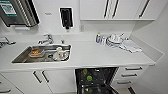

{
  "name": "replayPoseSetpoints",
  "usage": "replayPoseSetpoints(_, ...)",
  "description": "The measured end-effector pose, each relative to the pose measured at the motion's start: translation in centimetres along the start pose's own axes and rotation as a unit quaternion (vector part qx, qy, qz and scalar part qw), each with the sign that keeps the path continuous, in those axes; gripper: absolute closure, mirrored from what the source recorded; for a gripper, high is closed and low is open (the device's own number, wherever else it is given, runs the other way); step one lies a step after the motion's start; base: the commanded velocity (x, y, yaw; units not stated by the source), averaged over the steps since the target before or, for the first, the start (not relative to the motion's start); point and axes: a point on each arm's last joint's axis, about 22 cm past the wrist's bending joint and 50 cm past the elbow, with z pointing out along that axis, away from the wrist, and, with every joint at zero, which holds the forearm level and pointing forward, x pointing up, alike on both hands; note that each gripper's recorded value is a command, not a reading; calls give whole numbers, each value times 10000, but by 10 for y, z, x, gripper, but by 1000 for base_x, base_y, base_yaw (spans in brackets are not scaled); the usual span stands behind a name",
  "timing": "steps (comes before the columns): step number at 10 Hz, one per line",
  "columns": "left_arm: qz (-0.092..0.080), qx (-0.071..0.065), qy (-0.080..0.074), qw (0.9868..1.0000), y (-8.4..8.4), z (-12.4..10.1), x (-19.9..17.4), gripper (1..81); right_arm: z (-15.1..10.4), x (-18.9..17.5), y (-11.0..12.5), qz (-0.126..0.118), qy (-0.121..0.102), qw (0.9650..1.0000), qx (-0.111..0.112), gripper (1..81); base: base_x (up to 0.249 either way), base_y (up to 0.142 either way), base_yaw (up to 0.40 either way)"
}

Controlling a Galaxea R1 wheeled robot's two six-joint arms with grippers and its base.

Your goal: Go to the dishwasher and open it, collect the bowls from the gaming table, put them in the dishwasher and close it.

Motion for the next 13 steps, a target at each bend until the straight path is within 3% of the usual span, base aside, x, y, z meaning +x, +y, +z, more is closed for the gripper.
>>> replayPoseSetpoints(3,120,102,139,9998,-22,11,25,10,10,46,-3,753,348,9965,95,10,0,0,0)
replayPoseSetpoints(6,224,122,272,9993,-34,25,48,10,21,68,-27,1300,394,9900,377,10,0,0,0)
replayPoseSetpoints(8,229,139,254,9993,-37,27,48,10,19,70,-56,1683,326,9828,686,10,0,0,0)
replayPoseSetpoints(12,216,211,212,9993,-46,21,43,10,7,32,-157,1689,-148,9735,1536,10,0,0,0)
replayPoseSetpoints(13,210,212,199,9994,-46,21,42,10,2,29,-177,1680,-161,9701,1742,10,0,0,0)
